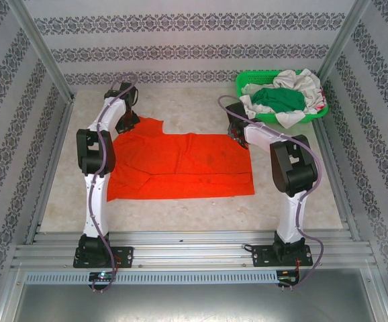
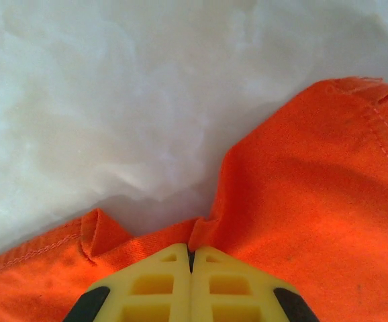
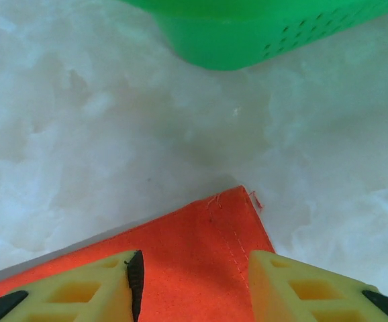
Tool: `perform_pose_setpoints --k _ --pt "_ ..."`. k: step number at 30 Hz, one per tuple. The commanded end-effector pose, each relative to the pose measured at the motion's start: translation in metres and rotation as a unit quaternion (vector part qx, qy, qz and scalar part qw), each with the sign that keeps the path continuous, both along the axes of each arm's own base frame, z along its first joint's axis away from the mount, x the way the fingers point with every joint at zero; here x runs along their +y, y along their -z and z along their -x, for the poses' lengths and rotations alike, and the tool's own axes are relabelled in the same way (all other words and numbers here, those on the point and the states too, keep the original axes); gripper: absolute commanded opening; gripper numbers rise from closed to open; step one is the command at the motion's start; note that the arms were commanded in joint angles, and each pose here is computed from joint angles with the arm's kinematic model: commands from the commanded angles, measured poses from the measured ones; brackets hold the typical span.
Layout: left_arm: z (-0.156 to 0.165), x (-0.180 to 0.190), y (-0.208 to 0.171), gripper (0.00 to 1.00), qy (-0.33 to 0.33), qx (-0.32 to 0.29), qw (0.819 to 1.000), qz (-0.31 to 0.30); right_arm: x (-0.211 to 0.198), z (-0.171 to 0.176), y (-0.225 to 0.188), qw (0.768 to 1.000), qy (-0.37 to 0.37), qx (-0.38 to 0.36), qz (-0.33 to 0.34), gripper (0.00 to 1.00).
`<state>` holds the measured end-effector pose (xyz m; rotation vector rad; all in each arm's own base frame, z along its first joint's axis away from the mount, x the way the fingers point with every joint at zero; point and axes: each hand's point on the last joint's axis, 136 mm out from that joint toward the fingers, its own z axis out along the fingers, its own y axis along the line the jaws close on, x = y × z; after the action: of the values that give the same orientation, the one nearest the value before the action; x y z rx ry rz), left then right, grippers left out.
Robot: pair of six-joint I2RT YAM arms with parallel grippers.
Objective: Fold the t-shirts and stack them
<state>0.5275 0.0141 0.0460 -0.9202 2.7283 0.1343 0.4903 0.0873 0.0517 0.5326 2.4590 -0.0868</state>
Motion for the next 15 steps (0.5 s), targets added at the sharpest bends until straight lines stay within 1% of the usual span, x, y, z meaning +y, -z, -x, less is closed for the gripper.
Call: perform_pose_setpoints --k 1,5,8,15 --pt "-0.005 0.008 -0.020 0.00 -0.009 -0.028 1.000 -0.001 -0.017 -0.001 0.008 1.000 0.016 0.022 0.016 0.46" --pt "-0.006 0.007 -0.019 0.00 -0.009 -0.030 1.000 0.005 -0.017 -0.005 0.024 0.999 0.021 0.044 -0.020 0.46" --pt "-0.006 0.006 -0.018 0.00 -0.009 -0.030 0.999 0.010 -0.019 -0.012 0.021 0.999 0.022 0.040 -0.013 0.45" --pt "-0.005 0.004 -0.018 0.00 -0.008 -0.032 0.999 0.015 -0.020 -0.021 0.026 0.998 0.021 0.061 -0.014 0.42"
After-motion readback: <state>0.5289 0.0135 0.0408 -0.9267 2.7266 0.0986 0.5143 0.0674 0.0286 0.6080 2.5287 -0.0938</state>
